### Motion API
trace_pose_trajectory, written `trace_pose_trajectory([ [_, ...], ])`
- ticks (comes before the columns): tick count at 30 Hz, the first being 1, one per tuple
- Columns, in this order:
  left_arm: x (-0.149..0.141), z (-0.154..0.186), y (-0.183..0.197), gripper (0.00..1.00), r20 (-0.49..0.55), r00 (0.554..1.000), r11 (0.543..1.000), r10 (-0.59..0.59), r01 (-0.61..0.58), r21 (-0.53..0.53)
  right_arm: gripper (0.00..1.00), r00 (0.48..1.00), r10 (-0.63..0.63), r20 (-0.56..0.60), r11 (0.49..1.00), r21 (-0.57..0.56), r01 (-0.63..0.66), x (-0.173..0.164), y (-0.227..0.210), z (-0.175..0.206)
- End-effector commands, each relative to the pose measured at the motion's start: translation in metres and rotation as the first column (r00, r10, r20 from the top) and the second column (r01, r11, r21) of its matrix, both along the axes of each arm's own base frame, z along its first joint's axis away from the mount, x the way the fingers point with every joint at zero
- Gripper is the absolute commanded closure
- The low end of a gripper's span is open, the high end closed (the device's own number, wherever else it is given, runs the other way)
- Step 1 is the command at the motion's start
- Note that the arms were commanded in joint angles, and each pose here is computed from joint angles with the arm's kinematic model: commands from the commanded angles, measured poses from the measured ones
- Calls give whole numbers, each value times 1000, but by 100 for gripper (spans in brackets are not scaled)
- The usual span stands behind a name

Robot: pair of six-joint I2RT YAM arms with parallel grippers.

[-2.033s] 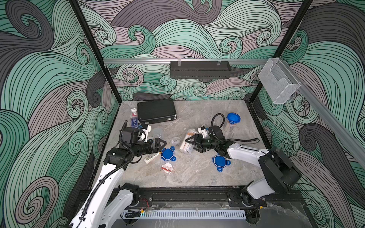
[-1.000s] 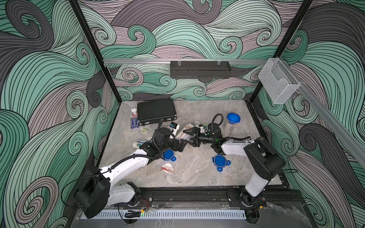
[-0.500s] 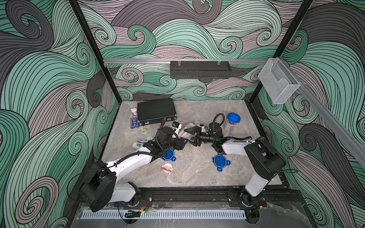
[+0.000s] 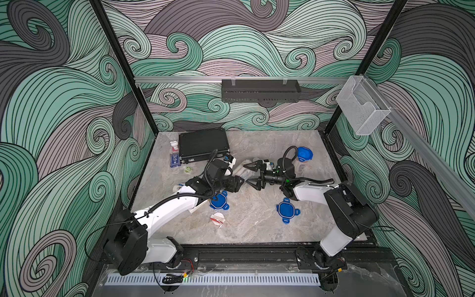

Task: Take out toiletry kits
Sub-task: 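Pour the toiletry kits out of the container.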

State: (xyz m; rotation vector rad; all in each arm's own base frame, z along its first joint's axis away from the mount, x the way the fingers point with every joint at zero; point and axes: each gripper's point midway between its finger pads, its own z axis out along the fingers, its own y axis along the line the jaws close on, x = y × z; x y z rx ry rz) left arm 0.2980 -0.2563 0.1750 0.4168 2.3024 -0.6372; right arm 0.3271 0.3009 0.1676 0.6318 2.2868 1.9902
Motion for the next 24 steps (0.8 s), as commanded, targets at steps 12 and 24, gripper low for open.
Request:
trace_pose_trajectory([
  [12,6,27,-27,84,-263,962,987,-73,108,122,7,998,-11,61,970,-240,25,-18,-90,-29],
  [24,10,22,-34,84,-479,875,932,-76,233,277,9,995,30,98,929,-371,9,-36,-116,-48],
])
